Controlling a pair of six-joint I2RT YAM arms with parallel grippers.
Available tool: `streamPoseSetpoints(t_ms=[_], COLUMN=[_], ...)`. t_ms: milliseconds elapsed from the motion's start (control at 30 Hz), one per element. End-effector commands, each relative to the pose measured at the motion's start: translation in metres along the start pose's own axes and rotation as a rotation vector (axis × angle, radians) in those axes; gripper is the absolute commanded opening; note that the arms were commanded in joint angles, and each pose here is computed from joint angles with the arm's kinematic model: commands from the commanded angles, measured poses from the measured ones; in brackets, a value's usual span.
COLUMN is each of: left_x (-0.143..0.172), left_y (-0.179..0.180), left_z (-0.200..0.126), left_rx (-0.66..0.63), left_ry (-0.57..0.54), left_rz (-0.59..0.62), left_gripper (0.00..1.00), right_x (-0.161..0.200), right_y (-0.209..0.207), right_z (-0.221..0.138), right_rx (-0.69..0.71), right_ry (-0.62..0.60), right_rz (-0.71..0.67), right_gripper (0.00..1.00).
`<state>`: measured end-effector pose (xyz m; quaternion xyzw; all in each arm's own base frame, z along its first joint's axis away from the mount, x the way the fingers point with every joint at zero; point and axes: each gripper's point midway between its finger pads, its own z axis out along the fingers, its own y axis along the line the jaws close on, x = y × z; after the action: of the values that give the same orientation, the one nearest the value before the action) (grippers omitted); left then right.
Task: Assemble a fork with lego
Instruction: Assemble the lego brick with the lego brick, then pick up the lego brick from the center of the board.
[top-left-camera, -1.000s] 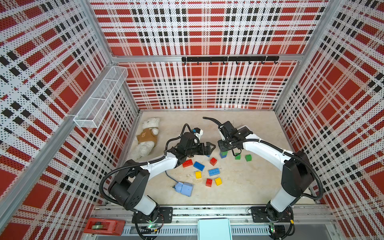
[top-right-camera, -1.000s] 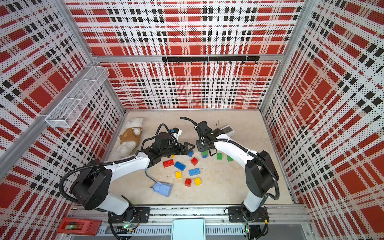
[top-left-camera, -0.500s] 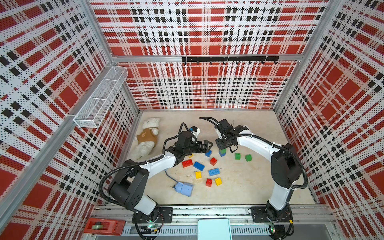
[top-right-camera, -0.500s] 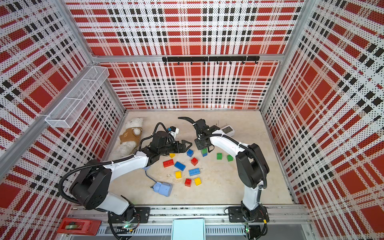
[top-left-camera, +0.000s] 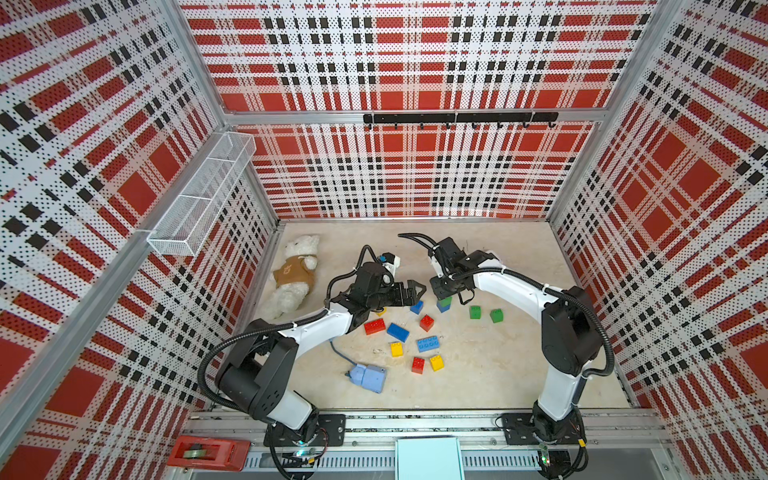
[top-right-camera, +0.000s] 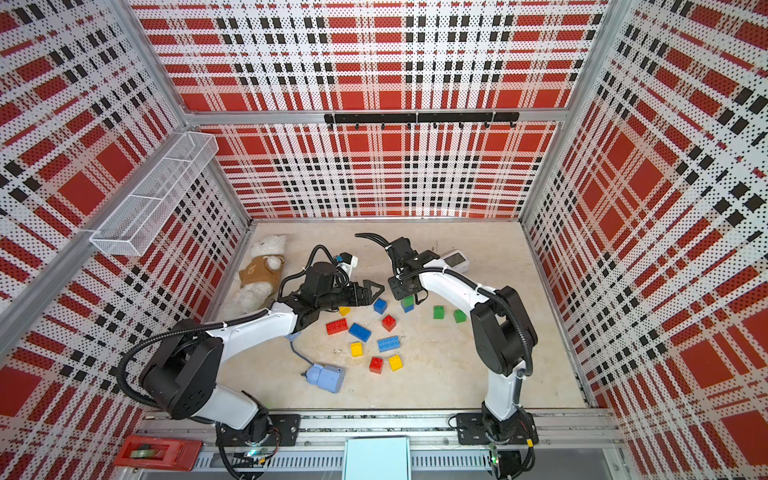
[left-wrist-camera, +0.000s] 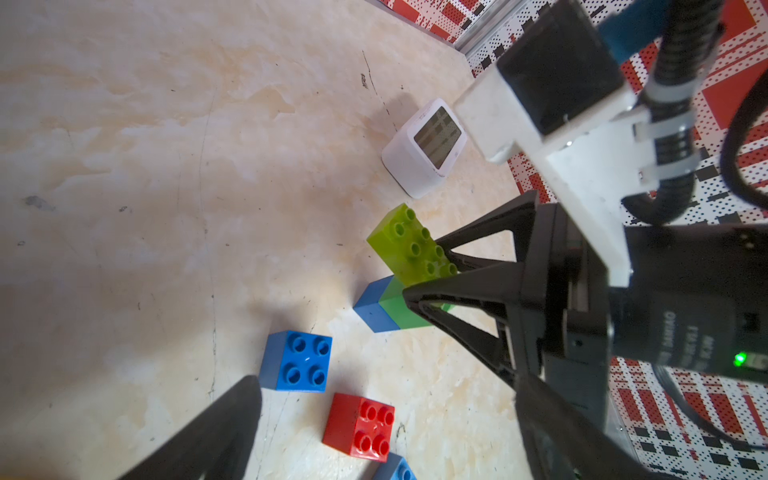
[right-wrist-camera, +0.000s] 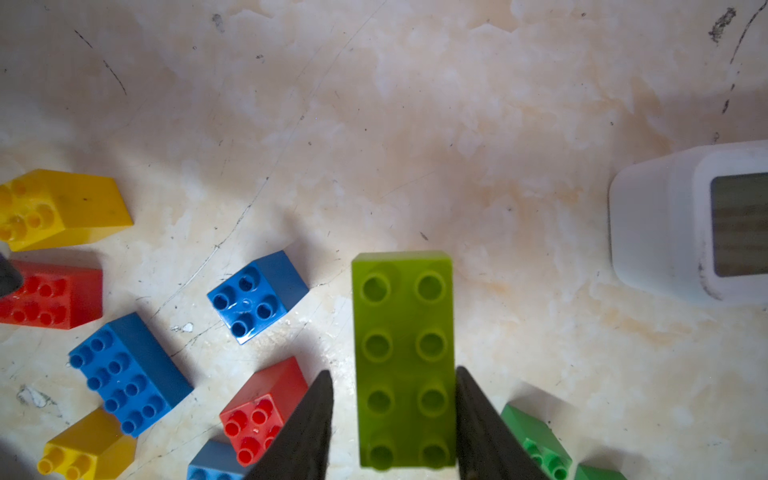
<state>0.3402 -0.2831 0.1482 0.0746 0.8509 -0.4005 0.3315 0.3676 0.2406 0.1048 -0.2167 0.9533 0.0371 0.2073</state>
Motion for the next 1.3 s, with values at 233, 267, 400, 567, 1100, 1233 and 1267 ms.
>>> streamPoseSetpoints(t_ms=[233, 267, 400, 567, 1100, 1233, 1267], left_x=[-0.015, -0.015, -0.013, -0.006, 0.042, 0.042, 0.042], left_y=[-0.017, -0.017, -0.015, -0.009, 0.054, 0.061, 0.060], left_z=[-0.010, -0.011, -0.017, -0.031, -0.110, -0.114, -0.114], left_rx=[0.038, 0.036, 0.015, -0.013, -0.221, -0.229, -0.226], left_ry=[-0.043, -0.044, -0.046, -0.056, -0.103, -0.105, -0.105], left_rz=[0.029, 0.029, 0.028, 0.002, -0.139, -0.151, -0.151], left_gripper=[0.98, 0.98, 0.98, 0.97, 0.98, 0.98, 0.98], right_x=[-0.022, -0.023, -0.026, -0.029, 0.010, 0.009, 0.011], right_y=[-0.007, -0.009, -0.004, 0.029, 0.104, 0.108, 0.110], right_z=[-0.044, -0.048, -0.065, -0.089, -0.112, -0.118, -0.118], right_rx=[0.018, 0.025, -0.016, -0.099, -0.353, -0.375, -0.383], right_ry=[-0.121, -0.134, -0.232, -0.435, -0.520, -0.523, -0.525], right_rz=[0.011, 0.013, -0.038, -0.221, -0.564, -0.588, -0.614], right_gripper=[0.61, 0.63, 0.76, 0.85, 0.79, 0.76, 0.75])
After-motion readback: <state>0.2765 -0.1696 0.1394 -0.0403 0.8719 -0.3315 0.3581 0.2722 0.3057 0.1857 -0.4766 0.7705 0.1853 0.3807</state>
